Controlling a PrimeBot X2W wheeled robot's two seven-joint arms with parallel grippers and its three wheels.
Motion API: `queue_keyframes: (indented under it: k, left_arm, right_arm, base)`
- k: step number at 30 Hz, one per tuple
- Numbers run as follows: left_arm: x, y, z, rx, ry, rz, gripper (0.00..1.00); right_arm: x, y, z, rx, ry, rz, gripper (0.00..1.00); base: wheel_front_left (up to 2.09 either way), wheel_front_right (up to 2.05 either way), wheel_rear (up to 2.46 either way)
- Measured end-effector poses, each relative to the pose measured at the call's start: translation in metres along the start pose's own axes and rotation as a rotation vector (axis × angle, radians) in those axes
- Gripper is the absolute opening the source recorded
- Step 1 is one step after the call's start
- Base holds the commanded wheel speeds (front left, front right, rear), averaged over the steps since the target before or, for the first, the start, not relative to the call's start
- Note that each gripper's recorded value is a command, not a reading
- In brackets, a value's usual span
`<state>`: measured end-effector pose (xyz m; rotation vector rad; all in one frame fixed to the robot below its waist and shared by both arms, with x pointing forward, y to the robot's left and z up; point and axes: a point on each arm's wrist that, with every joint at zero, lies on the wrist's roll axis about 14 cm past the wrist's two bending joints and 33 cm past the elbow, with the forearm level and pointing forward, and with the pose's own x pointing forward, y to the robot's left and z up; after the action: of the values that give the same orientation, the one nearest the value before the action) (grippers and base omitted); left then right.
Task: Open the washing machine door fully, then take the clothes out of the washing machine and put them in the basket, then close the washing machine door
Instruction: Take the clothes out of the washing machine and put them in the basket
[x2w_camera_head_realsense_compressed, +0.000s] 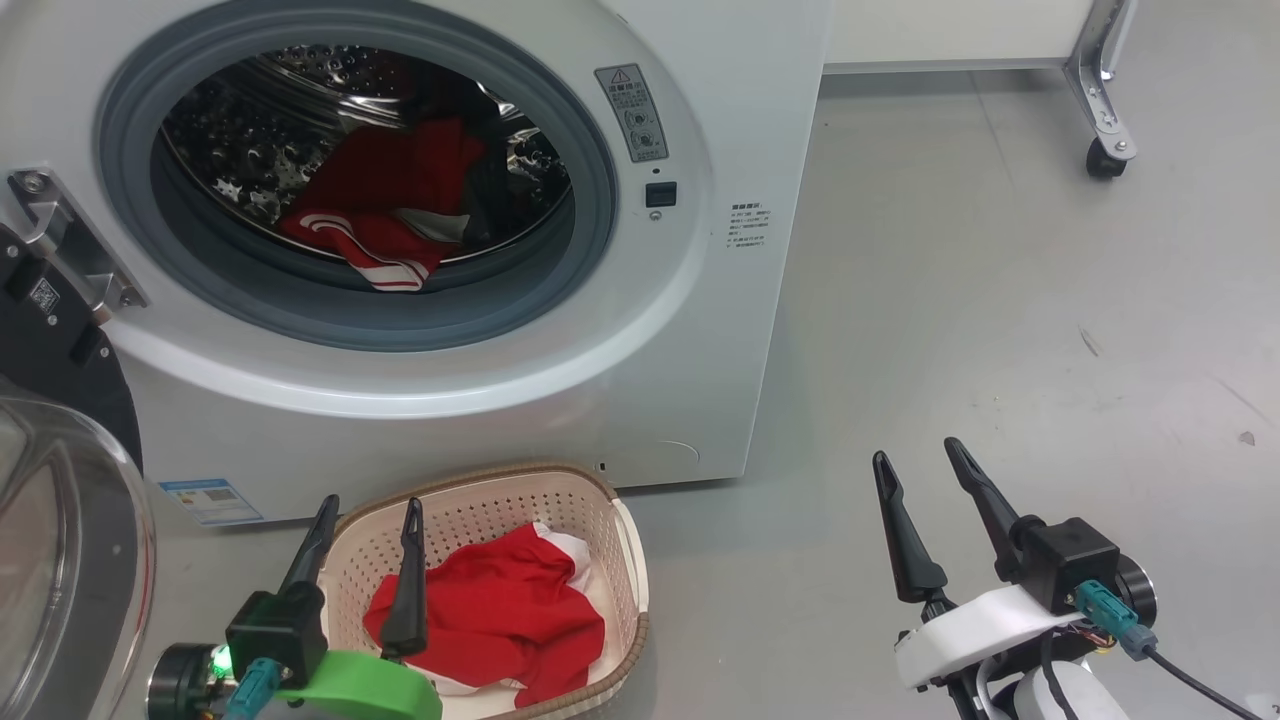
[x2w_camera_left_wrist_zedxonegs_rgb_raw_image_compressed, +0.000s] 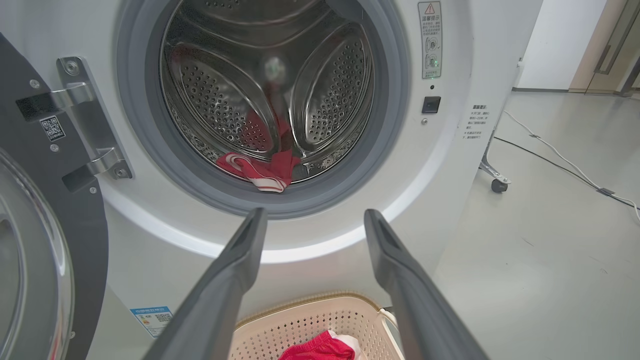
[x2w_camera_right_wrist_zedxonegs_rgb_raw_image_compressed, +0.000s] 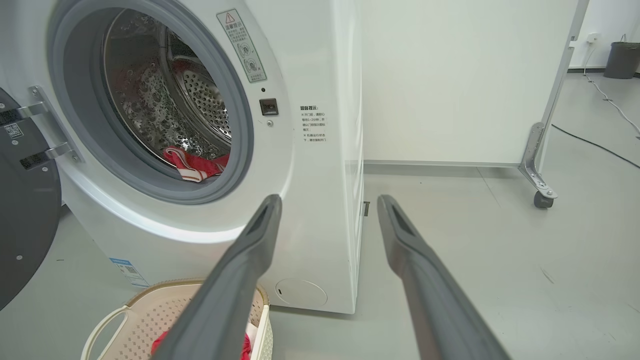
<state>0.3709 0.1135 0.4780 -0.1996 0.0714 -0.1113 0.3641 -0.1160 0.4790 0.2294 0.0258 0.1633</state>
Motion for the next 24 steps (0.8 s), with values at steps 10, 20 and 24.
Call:
queue_keyframes:
  k: [10, 20, 24]
  left_arm:
    - [0.006, 0.0, 0.002, -0.007, 0.003, 0.002, 1.0]
    - [0.03, 0.002, -0.015, -0.042, 0.08, 0.001, 1.0]
    - [0.049, -0.001, -0.026, -0.046, 0.121, -0.016, 1.0]
  right_arm:
    - [0.005, 0.001, -0.006, -0.011, 0.016, 0.005, 1.0]
    - [0.016, 0.0, -0.016, -0.012, 0.044, 0.011, 1.0]
    - [0.026, 0.0, -0.022, -0.016, 0.056, 0.023, 1.0]
  base:
    - [0.0, 0.0, 0.0]
    - [0.0, 0.0, 0.0]
    - [0.0, 0.0, 0.0]
